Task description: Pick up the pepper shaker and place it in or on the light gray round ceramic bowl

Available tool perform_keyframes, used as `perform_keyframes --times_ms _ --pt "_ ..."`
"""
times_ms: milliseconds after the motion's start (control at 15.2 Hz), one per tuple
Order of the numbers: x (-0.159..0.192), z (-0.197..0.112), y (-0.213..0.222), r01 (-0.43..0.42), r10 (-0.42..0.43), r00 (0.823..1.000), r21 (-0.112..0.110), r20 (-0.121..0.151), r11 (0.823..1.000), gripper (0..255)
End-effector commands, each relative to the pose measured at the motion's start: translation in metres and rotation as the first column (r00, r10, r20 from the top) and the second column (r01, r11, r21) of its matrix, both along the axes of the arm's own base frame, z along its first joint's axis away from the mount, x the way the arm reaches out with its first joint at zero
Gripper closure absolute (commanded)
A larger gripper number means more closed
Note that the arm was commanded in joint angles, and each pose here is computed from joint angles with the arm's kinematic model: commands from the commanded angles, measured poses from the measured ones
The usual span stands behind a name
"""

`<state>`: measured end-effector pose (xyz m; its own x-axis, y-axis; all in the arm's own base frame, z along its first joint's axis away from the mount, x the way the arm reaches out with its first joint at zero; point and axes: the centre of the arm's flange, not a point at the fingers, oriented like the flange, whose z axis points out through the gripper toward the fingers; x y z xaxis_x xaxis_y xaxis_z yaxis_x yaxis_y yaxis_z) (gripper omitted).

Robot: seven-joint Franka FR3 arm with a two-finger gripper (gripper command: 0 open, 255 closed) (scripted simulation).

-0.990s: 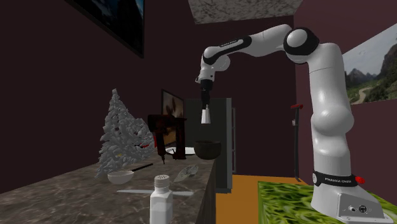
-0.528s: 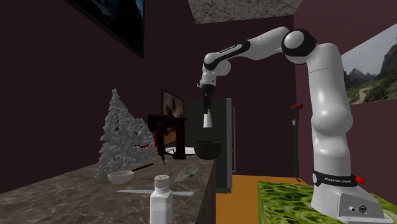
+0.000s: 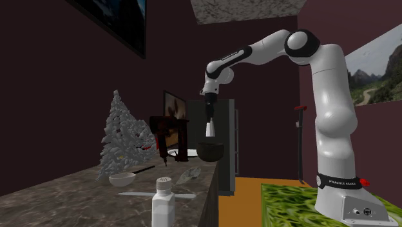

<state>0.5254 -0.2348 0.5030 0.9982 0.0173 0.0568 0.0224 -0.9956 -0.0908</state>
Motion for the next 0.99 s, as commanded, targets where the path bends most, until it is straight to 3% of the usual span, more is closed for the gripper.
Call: perform_keyframes --times_ms 0,330,858,924 --pt "-0.001 -0.01 -0.001 0.0 0.0 1.0 0.0 0.0 1.0 255" --pt "-0.001 -0.039 -0.001 0.0 0.0 1.0 0.0 0.0 1.0 255" --pt "-0.001 -0.039 -0.001 0.0 0.0 1.0 0.0 0.0 1.0 255" --pt "-0.001 -0.039 -0.001 0.0 0.0 1.0 0.0 0.0 1.0 0"
